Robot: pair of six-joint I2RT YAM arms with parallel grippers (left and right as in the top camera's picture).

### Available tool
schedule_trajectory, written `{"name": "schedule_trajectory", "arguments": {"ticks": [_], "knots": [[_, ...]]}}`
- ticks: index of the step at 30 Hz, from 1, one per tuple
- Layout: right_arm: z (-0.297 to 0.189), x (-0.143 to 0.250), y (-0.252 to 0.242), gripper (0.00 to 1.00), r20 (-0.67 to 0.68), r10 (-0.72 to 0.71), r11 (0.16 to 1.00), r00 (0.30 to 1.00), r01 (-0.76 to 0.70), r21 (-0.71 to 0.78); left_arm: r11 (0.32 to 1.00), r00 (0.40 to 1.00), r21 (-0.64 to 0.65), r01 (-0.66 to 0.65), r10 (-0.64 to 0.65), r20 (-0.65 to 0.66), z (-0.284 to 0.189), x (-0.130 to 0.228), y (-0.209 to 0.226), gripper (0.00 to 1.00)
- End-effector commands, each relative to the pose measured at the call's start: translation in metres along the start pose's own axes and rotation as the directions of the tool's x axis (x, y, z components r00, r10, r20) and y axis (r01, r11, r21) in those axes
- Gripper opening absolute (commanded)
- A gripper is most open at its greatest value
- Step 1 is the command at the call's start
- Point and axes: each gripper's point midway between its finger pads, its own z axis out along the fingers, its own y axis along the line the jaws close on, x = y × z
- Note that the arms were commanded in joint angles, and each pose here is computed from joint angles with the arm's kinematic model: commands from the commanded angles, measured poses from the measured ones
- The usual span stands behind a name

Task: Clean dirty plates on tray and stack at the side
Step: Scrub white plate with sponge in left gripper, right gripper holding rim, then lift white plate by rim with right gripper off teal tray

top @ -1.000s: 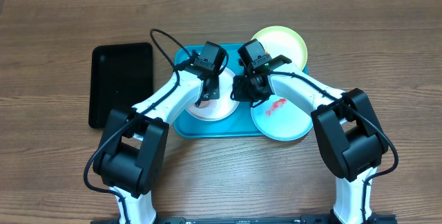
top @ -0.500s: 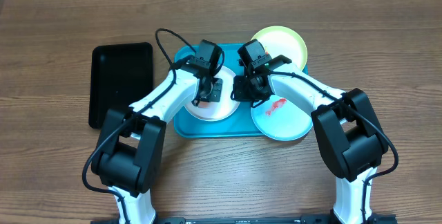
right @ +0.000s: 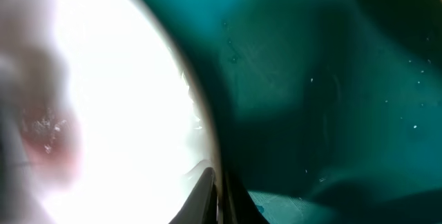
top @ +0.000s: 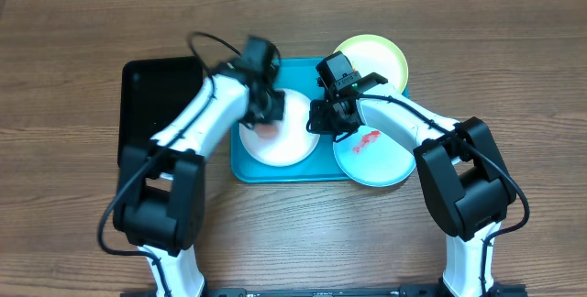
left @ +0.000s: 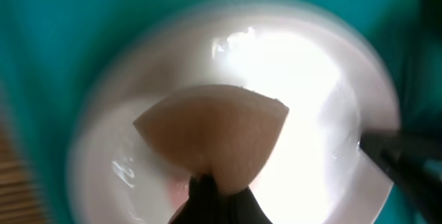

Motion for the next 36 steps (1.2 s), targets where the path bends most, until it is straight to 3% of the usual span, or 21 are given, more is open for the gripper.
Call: {"name": "schedule_trajectory", "arguments": {"ticks": [1, 6, 11, 22, 28, 36], "knots": [[0.002, 0.004, -0.008, 0.04, -0.009, -0.005, 0.999, 1.000, 0.005, 0.034, 0.997, 0.991, -0.009, 0.075, -0.073, 0.110, -0.046, -0.044, 0.010, 0.04], [0.000, 0.005, -0.007, 0.04, -0.020, -0.029, 0.999, 0.999, 0.029, 0.033, 0.996, 0.988, -0.004, 0.094, -0.093, 0.120, -0.086, -0.056, 0.011, 0.04], [-0.012, 0.001, -0.013, 0.04, -0.018, -0.053, 0.993, 0.998, 0.055, 0.100, 0.996, 0.988, -0.007, 0.091, -0.089, 0.127, -0.089, -0.059, 0.012, 0.04], [-0.089, -0.022, -0.012, 0.04, 0.180, -0.134, 0.955, 0.975, 0.079, 0.287, 0.993, 0.986, -0.063, 0.099, -0.089, 0.144, -0.089, -0.061, 0.022, 0.04], [-0.133, -0.026, -0.012, 0.04, 0.298, -0.227, 0.883, 0.927, 0.067, 0.464, 0.992, 0.984, -0.061, 0.111, -0.101, 0.144, -0.089, -0.060, 0.022, 0.04], [-0.158, -0.017, 0.000, 0.04, 0.349, -0.379, 0.747, 0.857, 0.060, 0.662, 0.992, 0.984, -0.062, 0.111, -0.101, 0.144, -0.089, -0.061, 0.022, 0.04]]}}
